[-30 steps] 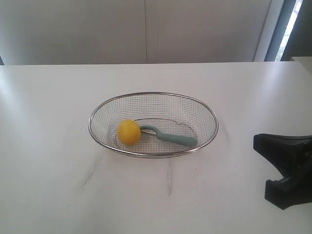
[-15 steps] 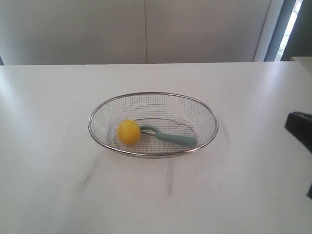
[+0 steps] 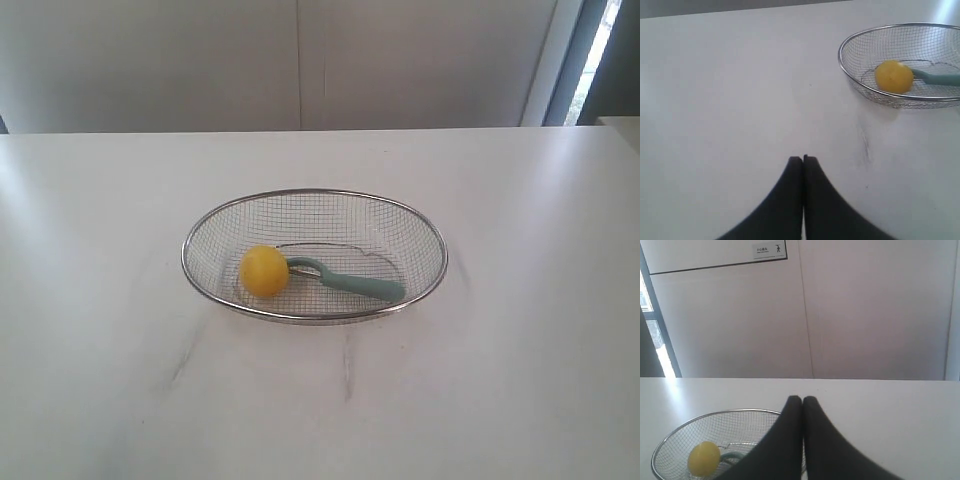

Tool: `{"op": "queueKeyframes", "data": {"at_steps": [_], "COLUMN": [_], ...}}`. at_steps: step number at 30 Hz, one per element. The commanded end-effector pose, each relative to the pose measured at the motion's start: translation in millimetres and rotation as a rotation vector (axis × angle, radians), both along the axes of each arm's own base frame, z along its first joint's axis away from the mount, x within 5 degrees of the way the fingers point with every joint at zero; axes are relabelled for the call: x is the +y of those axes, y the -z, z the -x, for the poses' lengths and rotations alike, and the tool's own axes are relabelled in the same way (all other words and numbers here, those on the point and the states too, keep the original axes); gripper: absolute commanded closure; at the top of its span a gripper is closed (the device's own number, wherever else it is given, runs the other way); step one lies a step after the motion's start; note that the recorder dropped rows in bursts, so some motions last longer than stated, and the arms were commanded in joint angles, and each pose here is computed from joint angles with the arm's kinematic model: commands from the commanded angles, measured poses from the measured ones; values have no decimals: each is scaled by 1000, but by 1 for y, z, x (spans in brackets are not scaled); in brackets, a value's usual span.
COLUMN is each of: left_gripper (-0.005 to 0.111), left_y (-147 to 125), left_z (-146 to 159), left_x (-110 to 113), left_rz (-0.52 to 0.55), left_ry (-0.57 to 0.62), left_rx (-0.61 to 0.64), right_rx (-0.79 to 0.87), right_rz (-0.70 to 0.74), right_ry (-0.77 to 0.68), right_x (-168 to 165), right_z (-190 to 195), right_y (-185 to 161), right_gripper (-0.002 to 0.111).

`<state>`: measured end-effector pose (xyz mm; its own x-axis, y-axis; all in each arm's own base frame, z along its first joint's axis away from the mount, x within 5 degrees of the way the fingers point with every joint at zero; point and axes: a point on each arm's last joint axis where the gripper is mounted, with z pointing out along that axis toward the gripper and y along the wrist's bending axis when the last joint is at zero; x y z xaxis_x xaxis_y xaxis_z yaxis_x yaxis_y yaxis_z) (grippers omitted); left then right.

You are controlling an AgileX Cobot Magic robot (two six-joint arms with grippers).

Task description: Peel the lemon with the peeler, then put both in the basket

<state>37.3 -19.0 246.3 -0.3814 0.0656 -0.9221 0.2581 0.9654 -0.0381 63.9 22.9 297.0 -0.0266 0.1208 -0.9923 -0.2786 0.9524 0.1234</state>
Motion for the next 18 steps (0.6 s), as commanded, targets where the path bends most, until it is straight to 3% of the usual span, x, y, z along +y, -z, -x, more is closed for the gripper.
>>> {"op": "queueKeyframes", "data": {"at_steps": [1,12,18], "left_gripper": [107,107,107], "left_y": [1,1,19], "left_z": [1,5,6], "left_x": [-1,0,0], "left_rz": [13,16,15], "left_ry": [-1,0,-1], "left_rx": [1,-31,-24], "right_rx": [-6,-80,-50], "right_rz": [2,-6,-3], "right_ry": [14,16,17], "right_x": [-1,-3,-3], "right_z": [0,14,13], "right_y": [1,-2,19], "right_gripper": [108,108,108]}}
